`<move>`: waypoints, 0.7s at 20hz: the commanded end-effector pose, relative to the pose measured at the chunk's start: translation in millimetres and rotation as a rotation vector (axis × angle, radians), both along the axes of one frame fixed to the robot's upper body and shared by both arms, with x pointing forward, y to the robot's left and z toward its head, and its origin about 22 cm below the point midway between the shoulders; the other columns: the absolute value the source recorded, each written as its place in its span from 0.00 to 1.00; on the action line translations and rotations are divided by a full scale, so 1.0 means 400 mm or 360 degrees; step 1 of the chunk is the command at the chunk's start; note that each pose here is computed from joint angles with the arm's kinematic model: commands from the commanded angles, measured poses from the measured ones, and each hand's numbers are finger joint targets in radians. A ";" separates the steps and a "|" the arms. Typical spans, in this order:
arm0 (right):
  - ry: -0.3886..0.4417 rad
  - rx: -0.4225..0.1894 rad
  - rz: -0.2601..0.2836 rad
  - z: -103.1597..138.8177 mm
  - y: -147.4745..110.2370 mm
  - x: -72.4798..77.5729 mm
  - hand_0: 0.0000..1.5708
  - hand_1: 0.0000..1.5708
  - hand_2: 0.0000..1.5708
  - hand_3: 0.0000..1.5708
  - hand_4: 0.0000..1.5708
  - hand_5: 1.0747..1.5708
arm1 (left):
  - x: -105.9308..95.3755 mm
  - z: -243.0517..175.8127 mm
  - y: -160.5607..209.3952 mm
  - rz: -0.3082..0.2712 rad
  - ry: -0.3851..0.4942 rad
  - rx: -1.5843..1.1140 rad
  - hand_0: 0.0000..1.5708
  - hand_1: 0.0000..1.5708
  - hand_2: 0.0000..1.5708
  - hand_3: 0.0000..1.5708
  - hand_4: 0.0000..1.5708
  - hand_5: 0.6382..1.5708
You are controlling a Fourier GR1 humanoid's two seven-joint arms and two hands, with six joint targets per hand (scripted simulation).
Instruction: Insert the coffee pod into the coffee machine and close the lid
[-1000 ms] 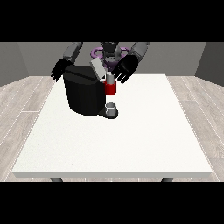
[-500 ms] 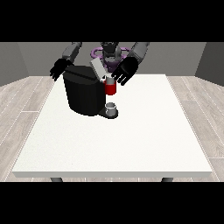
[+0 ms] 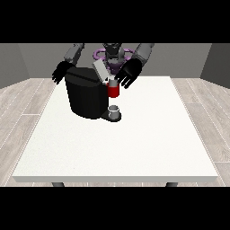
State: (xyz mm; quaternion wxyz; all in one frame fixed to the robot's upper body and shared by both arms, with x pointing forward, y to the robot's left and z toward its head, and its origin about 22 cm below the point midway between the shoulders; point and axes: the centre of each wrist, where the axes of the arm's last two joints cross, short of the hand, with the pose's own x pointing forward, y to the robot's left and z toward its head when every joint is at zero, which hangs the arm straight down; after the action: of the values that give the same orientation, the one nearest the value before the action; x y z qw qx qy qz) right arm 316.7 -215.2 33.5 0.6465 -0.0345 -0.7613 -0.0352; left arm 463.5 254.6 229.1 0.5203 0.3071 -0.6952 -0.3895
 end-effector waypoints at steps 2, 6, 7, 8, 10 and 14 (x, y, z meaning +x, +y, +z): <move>-0.0002 0.0037 -0.0066 -0.015 0.022 0.003 0.00 0.00 0.00 0.00 0.30 1.00 | -0.003 -0.032 -0.013 -0.0043 -0.0023 0.0050 0.68 0.68 0.72 0.62 0.23 1.00; 0.0015 0.0026 0.0015 0.009 0.013 0.002 0.00 0.00 0.00 0.00 0.29 1.00 | -0.005 -0.030 0.032 -0.0039 0.0024 0.0056 0.58 0.58 0.65 0.55 0.23 1.00; -0.0061 0.0008 -0.0038 0.020 0.000 0.026 0.00 0.00 0.00 0.00 0.30 1.00 | -0.001 0.017 0.000 -0.0081 -0.0019 0.0158 0.36 0.36 0.52 0.41 0.15 1.00; -0.0034 0.0002 -0.0002 0.018 -0.006 0.008 0.00 0.00 0.00 0.00 0.30 1.00 | -0.004 -0.050 0.009 -0.0080 0.0065 0.0190 0.00 0.00 0.24 0.07 0.00 1.00; -0.0016 0.0021 -0.0003 0.013 0.007 0.009 0.00 0.00 0.00 0.00 0.26 1.00 | -0.008 -0.054 0.023 -0.0091 0.0043 0.0205 0.00 0.00 0.00 0.00 0.00 1.00; -0.0009 0.0005 0.0000 -0.009 -0.004 -0.014 0.00 0.00 0.00 0.00 0.24 1.00 | -0.011 -0.020 0.068 -0.0033 0.0051 0.0230 0.00 0.00 0.00 0.00 0.00 1.00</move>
State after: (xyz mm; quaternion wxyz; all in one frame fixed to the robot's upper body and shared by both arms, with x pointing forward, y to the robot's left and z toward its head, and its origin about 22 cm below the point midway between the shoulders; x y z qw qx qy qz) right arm 317.0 -213.4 33.4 0.6406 -0.0355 -0.7661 -0.0378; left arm 460.8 268.6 232.0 0.4965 0.3240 -0.6786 -0.4337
